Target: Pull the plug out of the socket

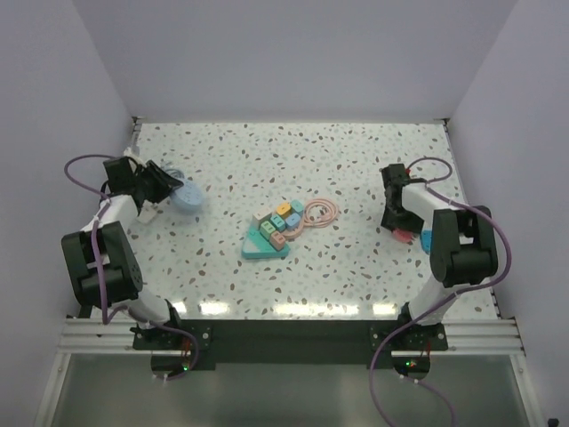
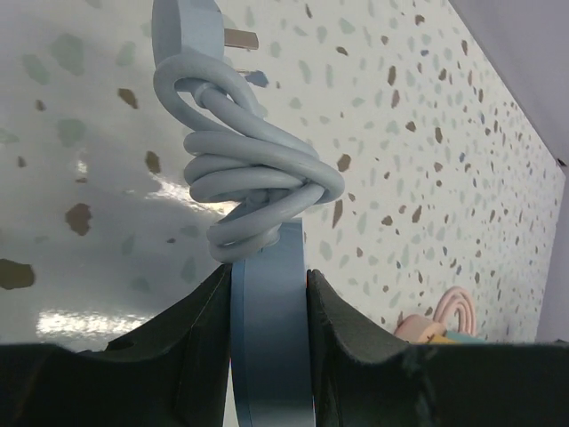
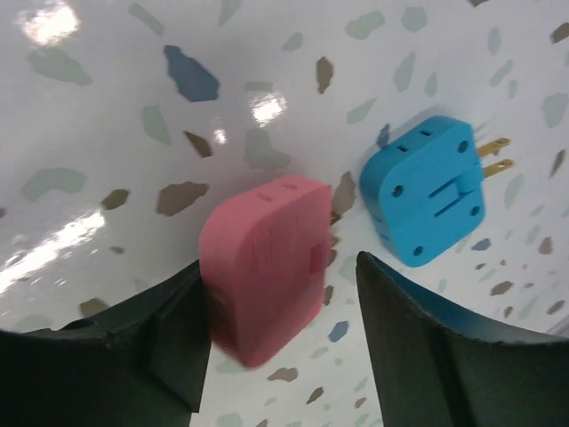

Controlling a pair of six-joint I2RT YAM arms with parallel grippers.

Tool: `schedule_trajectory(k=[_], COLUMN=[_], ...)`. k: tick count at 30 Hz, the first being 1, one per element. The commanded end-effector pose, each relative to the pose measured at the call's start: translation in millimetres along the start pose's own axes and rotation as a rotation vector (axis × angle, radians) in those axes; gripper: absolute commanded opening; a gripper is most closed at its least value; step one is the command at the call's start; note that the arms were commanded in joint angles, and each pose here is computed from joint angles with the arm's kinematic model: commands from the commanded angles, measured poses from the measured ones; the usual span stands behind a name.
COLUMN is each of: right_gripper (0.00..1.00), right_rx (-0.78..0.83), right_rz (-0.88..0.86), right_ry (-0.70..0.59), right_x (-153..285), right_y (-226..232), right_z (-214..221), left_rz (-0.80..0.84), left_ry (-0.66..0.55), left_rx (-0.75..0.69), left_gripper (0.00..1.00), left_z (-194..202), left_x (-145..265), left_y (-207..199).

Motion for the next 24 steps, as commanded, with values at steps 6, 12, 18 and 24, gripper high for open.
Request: schedule_trajectory(k=[6, 12, 18, 24], right_gripper=[0.92, 0.98, 0.98, 0.98], right_rx=[0.003, 0.051, 0.249, 0.311], right_rz=[-0.420, -0.623, -0.830, -0.955], right_ry=[-0.022, -0.054, -0.114, -0.151], right_x=[57.9, 105.4, 166.4, 195.6], right_y=[29.5, 39.8, 76.1, 94.3], right_z=[-4.9, -0.2, 17.9, 31.8], left_rz=[-0.240, -0.258, -0.273, -0.281], left_ry=[-0.204, -0.181, -0.187, -0.229], left_rx=[0.066, 0.083, 0.095, 0.076], left_gripper=[0.00, 0.30, 0.67, 0.89], left_z=[-45.7, -38.2, -34.7, -41.7], left_x=[2.4, -13.0, -15.3, 0.8], left_y=[58.1, 74.8, 80.9, 71.2])
Point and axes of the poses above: each gripper's point midway between its finger pads, its own x axis back along the fingers, its own y axis along the line the jaws close on, z = x × y, the point moved 3 cm from there along x, back along the fingers, and after that the axes turned 4 degrees about -x, right-handed, at the moved point
